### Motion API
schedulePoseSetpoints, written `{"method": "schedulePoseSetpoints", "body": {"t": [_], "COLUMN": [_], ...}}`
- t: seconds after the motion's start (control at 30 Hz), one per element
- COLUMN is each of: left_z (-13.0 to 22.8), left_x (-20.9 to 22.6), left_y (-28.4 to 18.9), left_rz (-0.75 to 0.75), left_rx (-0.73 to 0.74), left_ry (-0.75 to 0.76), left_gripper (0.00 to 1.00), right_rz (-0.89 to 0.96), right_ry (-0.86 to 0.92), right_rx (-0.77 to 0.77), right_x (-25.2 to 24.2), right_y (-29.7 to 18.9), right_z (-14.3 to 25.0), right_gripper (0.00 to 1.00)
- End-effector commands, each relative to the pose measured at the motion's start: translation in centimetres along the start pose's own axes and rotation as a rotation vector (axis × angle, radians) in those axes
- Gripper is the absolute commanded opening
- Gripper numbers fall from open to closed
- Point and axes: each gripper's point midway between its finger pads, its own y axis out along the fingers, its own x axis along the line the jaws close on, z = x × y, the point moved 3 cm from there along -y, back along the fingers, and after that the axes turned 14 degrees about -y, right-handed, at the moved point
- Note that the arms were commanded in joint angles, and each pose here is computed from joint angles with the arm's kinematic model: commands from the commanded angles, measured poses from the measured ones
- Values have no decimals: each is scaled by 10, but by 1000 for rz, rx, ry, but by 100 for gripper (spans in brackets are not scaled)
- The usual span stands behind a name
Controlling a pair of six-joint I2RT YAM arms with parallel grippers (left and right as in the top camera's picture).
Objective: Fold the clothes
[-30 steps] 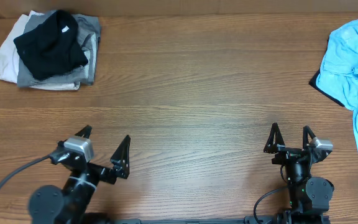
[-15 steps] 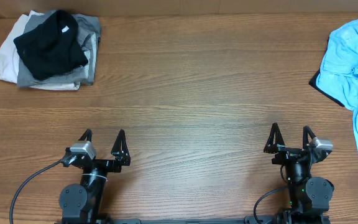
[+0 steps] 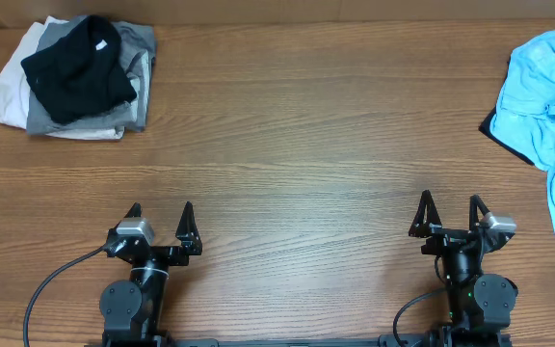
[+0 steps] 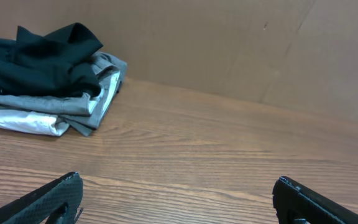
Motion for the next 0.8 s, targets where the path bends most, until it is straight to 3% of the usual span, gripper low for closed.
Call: {"method": "schedulePoseSetpoints", "body": {"t": [0.0, 0.77], "left_z": [-4, -5], "left_x": [8, 10], "left_y": [-1, -1], "left_rz": [-39, -47], "left_rx": [-28, -31], "left_ry": [36, 35], "left_gripper": [100, 100], "right_rz": [20, 20], "right_ry": [4, 4], "right_rx": [-6, -6], "right_x": [-4, -4], "right_y": [0, 0], "right_z": [2, 2], "right_gripper": [100, 100]}}
